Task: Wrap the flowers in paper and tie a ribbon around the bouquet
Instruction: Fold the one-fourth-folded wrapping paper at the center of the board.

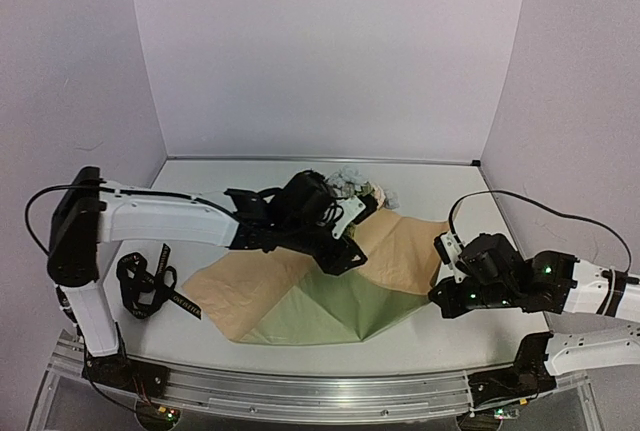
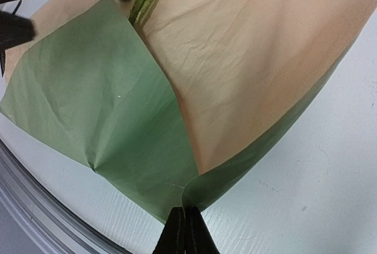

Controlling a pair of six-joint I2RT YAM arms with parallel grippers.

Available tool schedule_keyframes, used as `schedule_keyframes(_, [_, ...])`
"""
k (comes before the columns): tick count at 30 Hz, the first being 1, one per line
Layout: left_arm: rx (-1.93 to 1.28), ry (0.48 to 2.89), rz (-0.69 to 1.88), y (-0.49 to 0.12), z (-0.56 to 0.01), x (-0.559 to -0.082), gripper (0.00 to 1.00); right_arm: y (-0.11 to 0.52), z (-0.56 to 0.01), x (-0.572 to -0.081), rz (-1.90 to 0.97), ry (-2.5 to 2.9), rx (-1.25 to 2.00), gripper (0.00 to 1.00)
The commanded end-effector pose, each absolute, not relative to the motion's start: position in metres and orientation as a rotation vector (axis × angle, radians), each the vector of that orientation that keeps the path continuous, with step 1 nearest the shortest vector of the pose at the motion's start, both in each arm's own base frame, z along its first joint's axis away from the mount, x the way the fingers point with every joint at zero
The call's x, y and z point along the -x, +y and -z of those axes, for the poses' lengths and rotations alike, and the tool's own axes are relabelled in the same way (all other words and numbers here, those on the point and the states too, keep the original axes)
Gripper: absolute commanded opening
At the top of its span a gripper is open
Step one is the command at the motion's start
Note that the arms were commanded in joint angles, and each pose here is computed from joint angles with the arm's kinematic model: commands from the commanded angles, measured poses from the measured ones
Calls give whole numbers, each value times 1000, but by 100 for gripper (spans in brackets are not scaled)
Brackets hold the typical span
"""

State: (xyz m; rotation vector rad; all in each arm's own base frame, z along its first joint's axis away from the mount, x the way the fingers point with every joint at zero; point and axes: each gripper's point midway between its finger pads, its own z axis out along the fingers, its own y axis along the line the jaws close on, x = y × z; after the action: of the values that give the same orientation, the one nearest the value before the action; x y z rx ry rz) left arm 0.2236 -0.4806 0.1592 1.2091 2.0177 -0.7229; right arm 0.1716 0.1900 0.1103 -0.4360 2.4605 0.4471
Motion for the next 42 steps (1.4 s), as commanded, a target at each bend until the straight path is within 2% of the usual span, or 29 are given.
schedule_keyframes(1, [-1147,2156,784,-431,-153,-190,42,191,-123,-177,-426,2419,452,0])
schedule_keyframes(7, [-1159,2367,786,-385,-95,-150,26,193,-124,-178,-420,2422,467,0])
schedule_keyframes(13, [-1149,2417,690,-383,-57,-158,20,191,-125,-178,-411,2413,472,0])
schedule_keyframes(23, [-1045,2438,584,-388,-33,-187,19,208,-142,-181,-461,2395,518,0])
schedule_keyframes(32, [-1005,2443,573,-383,-27,-189,18,295,-175,-190,-739,2428,598,0])
schedule_keyframes(42, [-966,2414,572,-378,-35,-192,18,385,-162,-204,-1012,2596,597,0])
